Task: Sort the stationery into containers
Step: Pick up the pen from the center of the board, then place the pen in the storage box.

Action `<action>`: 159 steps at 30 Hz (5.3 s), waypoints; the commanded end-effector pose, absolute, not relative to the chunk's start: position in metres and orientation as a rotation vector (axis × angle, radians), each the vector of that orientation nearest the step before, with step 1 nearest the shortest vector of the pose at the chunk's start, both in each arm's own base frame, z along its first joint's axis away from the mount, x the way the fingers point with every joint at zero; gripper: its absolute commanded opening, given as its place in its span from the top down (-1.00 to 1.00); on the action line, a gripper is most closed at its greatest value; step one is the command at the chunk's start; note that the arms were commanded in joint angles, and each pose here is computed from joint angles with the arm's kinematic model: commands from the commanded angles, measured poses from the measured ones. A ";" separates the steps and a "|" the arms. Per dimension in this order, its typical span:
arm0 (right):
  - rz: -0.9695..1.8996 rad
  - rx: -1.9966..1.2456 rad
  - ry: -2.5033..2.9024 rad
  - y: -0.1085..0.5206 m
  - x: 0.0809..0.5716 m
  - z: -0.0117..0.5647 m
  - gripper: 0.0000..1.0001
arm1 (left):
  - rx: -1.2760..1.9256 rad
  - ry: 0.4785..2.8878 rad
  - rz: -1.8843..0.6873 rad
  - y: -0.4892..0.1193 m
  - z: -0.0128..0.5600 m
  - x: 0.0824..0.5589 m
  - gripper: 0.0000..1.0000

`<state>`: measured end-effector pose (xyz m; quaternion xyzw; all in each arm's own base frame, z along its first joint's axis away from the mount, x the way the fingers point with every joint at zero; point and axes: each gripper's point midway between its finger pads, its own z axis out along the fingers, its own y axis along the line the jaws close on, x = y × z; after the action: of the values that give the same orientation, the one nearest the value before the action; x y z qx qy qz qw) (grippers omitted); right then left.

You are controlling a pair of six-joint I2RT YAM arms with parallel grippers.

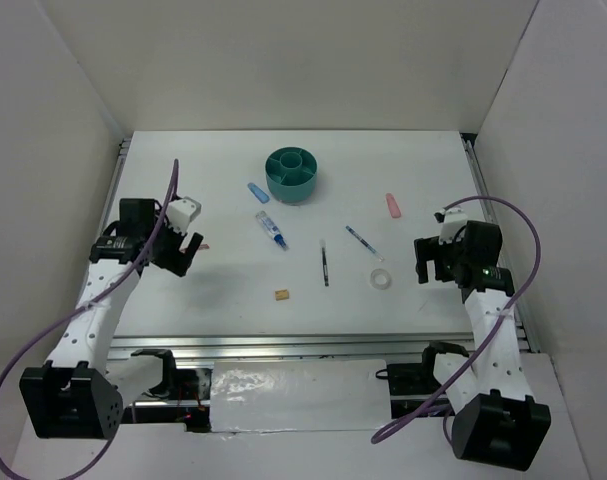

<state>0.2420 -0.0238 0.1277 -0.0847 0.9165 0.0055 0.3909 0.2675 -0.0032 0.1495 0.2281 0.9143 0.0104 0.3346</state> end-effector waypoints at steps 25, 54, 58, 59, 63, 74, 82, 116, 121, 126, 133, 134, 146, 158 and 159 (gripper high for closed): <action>0.263 -0.316 2.314 0.009 0.254 0.160 -0.79 | 1.289 2.394 -0.351 -0.017 0.068 0.356 -0.54; 0.315 -0.368 2.187 0.021 0.267 0.205 -0.74 | 1.373 2.466 -0.262 0.024 0.001 0.359 0.48; 0.382 -0.369 2.125 0.032 0.273 0.231 -0.74 | 1.334 2.462 -0.275 0.021 0.008 0.366 0.78; 0.401 -0.370 2.109 0.035 0.274 0.237 -0.74 | 1.299 2.453 -0.263 0.021 0.018 0.373 0.82; 0.523 -0.362 1.961 0.057 0.282 0.282 -0.70 | 1.181 2.352 -0.258 0.012 0.069 0.403 1.00; 0.850 -0.339 1.657 0.120 0.296 0.410 -0.64 | 0.919 1.897 -0.655 -0.100 0.279 0.400 1.00; 0.984 -0.404 1.530 0.191 0.318 0.471 -0.57 | 0.870 1.651 -0.775 -0.184 0.350 0.348 1.00; 1.245 -0.500 1.673 0.338 0.365 0.419 -0.29 | 0.718 1.665 -1.133 -0.237 0.369 0.343 1.00; 1.249 -0.503 1.670 0.341 0.367 0.418 -0.15 | 0.737 1.663 -1.149 -0.243 0.367 0.339 1.00; 1.258 -0.516 1.659 0.344 0.366 0.419 0.06 | 0.734 1.675 -1.165 -0.245 0.362 0.338 1.00; 1.218 -0.510 1.653 0.340 0.369 0.420 1.00 | 0.722 1.693 -1.155 -0.244 0.357 0.338 0.49; 1.201 -0.505 1.650 0.338 0.371 0.422 1.00 | 0.712 1.700 -1.132 -0.243 0.357 0.341 0.26; 0.514 -0.318 1.516 0.253 0.505 0.420 1.00 | 0.355 1.821 -0.690 -0.134 0.341 0.400 -0.99; 0.450 -0.262 1.491 0.273 0.584 0.371 1.00 | 0.294 1.954 -0.492 -0.109 0.293 0.403 -0.99; 0.454 -0.266 1.487 0.275 0.586 0.371 1.00 | 0.297 1.953 -0.490 -0.109 0.291 0.403 -0.99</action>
<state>0.5796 0.2693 0.3056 -0.1254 0.7364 0.2005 0.6339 0.4074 -0.1140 0.2866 0.1112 0.8226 -0.2260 0.5098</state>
